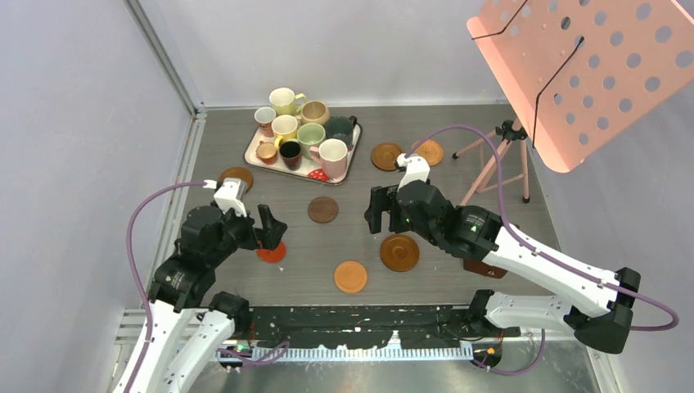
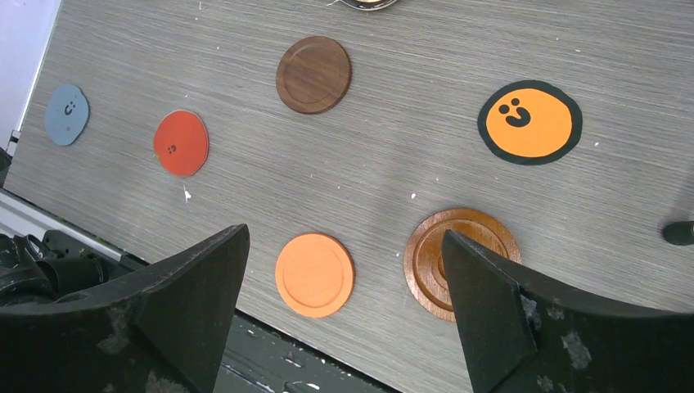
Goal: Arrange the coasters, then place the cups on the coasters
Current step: Move the coaster to the center of the board.
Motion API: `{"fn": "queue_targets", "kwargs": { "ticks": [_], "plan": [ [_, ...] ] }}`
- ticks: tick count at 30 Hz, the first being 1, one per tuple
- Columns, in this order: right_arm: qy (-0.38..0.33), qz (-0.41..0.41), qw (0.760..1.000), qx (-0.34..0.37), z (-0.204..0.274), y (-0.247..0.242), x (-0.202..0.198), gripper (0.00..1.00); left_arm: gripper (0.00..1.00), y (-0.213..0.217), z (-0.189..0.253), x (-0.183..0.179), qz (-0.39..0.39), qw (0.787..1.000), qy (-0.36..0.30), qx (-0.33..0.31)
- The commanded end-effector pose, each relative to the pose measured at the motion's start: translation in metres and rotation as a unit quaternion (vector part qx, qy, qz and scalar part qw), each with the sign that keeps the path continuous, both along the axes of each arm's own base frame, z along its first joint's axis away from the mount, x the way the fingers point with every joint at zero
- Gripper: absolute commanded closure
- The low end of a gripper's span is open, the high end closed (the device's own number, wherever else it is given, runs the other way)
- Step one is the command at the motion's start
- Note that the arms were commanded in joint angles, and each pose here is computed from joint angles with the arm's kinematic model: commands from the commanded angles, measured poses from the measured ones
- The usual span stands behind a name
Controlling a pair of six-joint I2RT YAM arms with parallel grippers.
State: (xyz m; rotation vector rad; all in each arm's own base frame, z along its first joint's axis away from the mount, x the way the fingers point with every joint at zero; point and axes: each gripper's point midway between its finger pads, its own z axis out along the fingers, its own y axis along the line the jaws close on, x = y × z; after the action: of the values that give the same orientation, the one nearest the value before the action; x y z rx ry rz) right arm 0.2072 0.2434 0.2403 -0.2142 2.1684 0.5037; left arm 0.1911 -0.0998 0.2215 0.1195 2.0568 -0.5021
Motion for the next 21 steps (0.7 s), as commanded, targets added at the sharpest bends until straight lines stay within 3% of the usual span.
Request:
{"fn": "queue_targets", "kwargs": {
  "ticks": [1,11,16,20,21],
  "plan": [
    [-0.027,-0.019,0.998,0.048,0.030,0.002,0.006,0.05,0.00,0.000,0.011,0.004,0.005,1.000,-0.026,-0.011],
    [-0.052,-0.035,0.996,0.059,0.042,0.006,0.017,0.05,0.00,0.010,0.001,-0.011,0.029,1.000,-0.001,-0.011],
    [-0.100,-0.070,0.992,0.022,0.053,0.006,0.044,0.04,0.00,0.019,-0.004,-0.021,0.041,0.999,-0.012,-0.008],
    [-0.084,-0.068,0.994,0.020,0.048,0.026,0.072,0.01,0.01,0.015,-0.002,-0.023,0.031,0.999,-0.024,-0.020],
    [-0.068,-0.064,0.995,0.035,0.047,0.038,0.086,0.08,0.00,0.016,-0.006,-0.023,0.034,0.999,-0.021,-0.017]
  ]
}}
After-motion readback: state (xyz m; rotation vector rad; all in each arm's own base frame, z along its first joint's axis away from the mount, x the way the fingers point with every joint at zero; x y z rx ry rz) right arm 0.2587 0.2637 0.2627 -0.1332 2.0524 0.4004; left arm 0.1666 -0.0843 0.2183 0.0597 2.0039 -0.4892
